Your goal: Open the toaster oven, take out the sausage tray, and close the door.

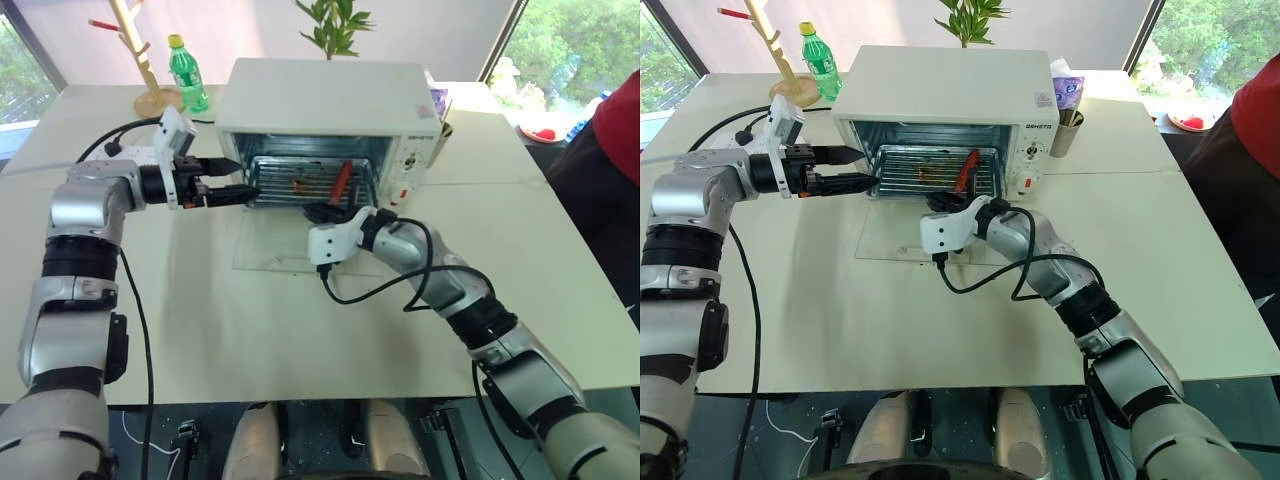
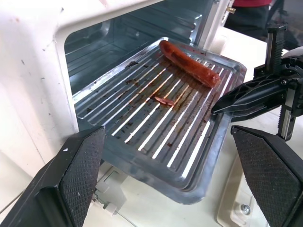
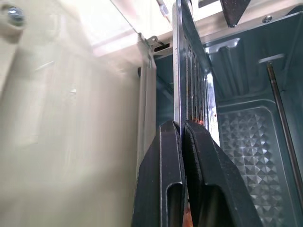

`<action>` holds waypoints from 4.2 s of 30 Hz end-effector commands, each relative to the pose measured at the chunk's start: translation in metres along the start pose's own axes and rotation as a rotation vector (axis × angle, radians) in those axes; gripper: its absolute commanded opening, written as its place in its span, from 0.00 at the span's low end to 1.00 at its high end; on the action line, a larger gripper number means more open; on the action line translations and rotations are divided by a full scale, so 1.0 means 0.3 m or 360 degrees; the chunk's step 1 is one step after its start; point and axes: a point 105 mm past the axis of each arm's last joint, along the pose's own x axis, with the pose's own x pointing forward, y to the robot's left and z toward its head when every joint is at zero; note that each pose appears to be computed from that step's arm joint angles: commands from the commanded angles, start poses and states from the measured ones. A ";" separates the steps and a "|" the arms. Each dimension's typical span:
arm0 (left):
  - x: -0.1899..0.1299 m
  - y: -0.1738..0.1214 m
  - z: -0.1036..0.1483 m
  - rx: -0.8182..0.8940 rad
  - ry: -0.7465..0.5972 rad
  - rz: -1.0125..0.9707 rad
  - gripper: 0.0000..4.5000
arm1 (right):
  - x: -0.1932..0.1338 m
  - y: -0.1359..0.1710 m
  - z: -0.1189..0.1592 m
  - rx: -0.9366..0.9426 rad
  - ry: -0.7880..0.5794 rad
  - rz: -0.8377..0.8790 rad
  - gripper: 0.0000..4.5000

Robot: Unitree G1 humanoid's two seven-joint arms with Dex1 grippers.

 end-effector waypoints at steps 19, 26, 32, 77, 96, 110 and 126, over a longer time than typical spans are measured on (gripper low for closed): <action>-0.051 0.004 0.041 0.0033 0.0007 0.0012 1.00 | -0.157 0.014 0.076 -0.0123 -0.0254 0.0027 0.02; -0.205 -0.098 -0.036 -0.0457 0.0037 -0.0053 1.00 | -0.228 0.045 0.092 -0.0179 -0.0395 0.0149 0.02; -0.252 -0.218 -0.117 -0.1025 -0.0005 -0.0084 1.00 | -0.263 0.052 0.112 -0.0210 -0.0523 0.0192 0.02; 0.001 -0.410 -0.246 -0.1962 -0.0373 -0.0098 0.00 | -0.318 0.063 0.145 -0.0210 -0.0624 0.0248 0.31; -0.276 -0.474 -0.305 -0.1928 -0.0896 0.0354 0.00 | -0.506 -0.016 -0.160 0.1186 -0.0013 0.0069 0.53; -0.581 -0.455 -0.374 -0.1890 -0.1470 0.1124 0.00 | -0.446 0.175 -0.319 0.1459 0.0282 0.0160 0.53; -0.623 -0.418 -0.388 -0.1884 -0.1532 0.1182 0.00 | -0.290 0.093 -0.259 0.1611 0.0083 0.0055 0.53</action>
